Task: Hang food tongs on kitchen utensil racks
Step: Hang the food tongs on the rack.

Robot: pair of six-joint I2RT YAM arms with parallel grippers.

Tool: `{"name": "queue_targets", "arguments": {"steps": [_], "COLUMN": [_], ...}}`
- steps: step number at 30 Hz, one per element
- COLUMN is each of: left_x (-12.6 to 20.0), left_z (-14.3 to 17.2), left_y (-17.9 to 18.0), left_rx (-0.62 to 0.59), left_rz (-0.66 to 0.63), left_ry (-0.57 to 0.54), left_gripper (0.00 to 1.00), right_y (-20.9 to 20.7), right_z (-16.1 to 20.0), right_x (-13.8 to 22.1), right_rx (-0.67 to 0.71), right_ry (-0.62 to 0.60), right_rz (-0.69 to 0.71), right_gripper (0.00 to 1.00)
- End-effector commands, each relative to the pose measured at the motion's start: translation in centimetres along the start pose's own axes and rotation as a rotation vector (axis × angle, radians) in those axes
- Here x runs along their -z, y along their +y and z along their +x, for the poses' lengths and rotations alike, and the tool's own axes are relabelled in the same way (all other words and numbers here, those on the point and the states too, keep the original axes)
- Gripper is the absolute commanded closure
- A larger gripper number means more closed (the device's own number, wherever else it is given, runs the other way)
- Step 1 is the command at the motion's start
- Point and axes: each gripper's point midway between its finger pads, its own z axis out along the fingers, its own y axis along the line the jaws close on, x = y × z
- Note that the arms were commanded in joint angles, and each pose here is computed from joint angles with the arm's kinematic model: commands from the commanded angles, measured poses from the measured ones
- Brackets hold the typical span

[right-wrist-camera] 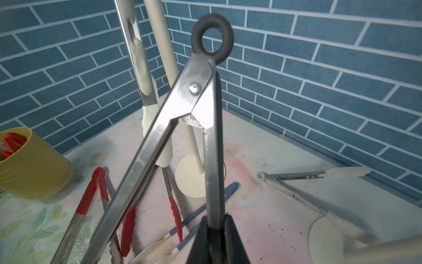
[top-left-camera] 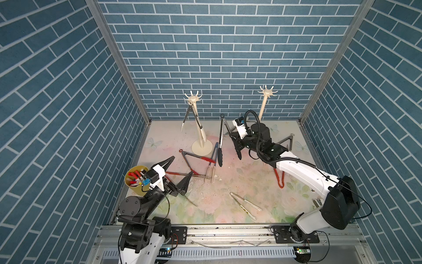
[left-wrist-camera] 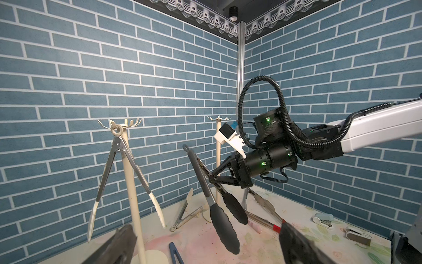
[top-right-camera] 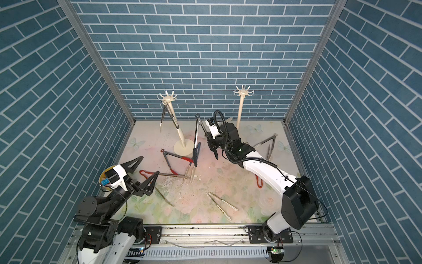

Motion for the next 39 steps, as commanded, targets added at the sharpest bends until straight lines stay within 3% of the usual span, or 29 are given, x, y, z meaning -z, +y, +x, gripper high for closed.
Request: {"name": "queue_targets", "arguments": {"steps": [1, 21, 39], "left_x": [0.0, -0.2, -0.2], "left_z": [-0.3, 0.2, 0.3], "left_y": [-0.3, 0.4, 0.4], "left_rx": [-0.006, 0.005, 0.005], "left_rz": [0.014, -0.017, -0.022], "left_ry": [-0.015, 0.013, 0.021], "left_gripper": [0.01, 0.01, 0.01], "right_y": [1.5, 4.8, 6.4], "right_z": [-3.9, -8.5, -9.9], "right_x": [-0.2, -3.5, -4.8], "right_rx": [0.089, 0.188, 0.227], "right_ry": [-0.106, -0.139, -0.147], "right_rz": [-0.057, -0.151, -0.190], "right_gripper": [1.00, 1.00, 1.00]}}
